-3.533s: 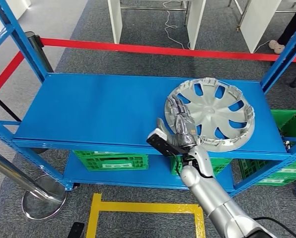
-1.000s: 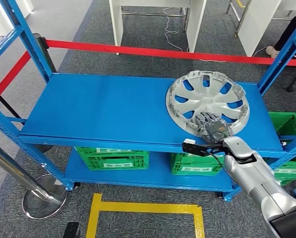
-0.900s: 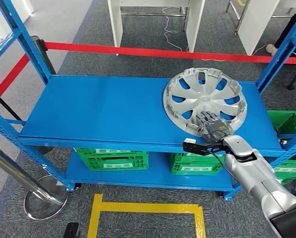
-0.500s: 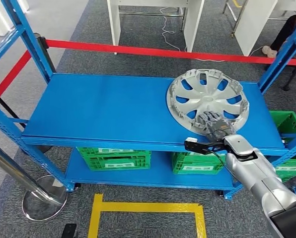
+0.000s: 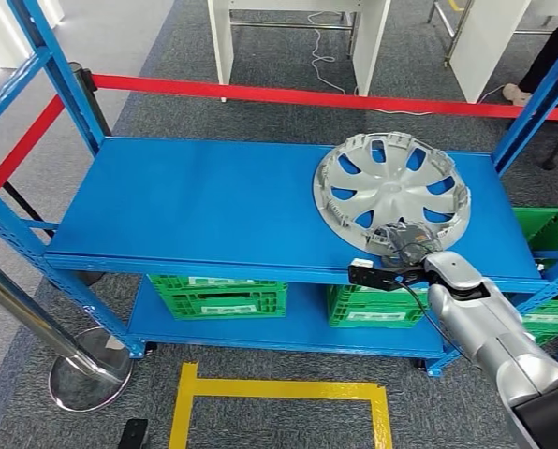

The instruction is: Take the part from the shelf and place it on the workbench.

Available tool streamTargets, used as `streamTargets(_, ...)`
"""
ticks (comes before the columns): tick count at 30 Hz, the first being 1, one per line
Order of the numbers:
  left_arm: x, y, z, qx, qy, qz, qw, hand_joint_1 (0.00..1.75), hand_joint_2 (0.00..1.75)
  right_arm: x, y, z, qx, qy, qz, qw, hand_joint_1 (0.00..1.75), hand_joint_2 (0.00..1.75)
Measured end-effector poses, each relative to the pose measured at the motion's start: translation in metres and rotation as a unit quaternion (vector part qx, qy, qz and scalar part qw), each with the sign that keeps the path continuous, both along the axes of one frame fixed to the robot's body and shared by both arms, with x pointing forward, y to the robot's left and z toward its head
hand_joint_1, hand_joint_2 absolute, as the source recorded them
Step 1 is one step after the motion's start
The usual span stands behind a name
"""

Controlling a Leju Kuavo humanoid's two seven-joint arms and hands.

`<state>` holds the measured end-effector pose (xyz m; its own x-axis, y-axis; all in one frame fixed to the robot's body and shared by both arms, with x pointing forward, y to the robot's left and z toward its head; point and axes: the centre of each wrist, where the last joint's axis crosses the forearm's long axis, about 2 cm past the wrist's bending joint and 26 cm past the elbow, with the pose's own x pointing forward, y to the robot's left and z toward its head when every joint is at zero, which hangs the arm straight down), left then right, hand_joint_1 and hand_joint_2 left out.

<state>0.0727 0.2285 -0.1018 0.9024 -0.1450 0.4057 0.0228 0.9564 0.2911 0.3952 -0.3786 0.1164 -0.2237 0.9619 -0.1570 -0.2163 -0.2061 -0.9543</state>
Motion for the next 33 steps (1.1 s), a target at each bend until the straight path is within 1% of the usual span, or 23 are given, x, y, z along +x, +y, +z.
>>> streamTargets(15,-0.001,0.002,0.000,0.005,0.001,0.000,1.000,0.00,0.00,0.001,0.002,0.000,0.003,0.003,0.008,1.000,1.75,1.75)
streamTargets(22,-0.002,0.002,0.000,0.006,0.000,-0.003,1.000,0.00,0.00,-0.008,0.002,-0.011,0.009,-0.016,0.013,1.000,1.75,1.75)
streamTargets(28,-0.001,0.001,0.000,0.005,-0.001,-0.004,1.000,0.00,0.00,-0.006,0.004,-0.009,0.010,-0.024,0.016,1.000,1.75,1.75)
streamTargets(31,-0.001,0.001,0.000,0.006,-0.001,-0.004,1.000,0.00,0.00,-0.007,0.006,-0.009,0.012,-0.040,0.022,0.999,1.75,1.75)
streamTargets(33,-0.001,0.001,0.000,0.007,-0.002,-0.004,1.000,0.00,0.00,-0.010,0.010,-0.011,0.017,-0.064,0.027,0.997,1.75,1.75)
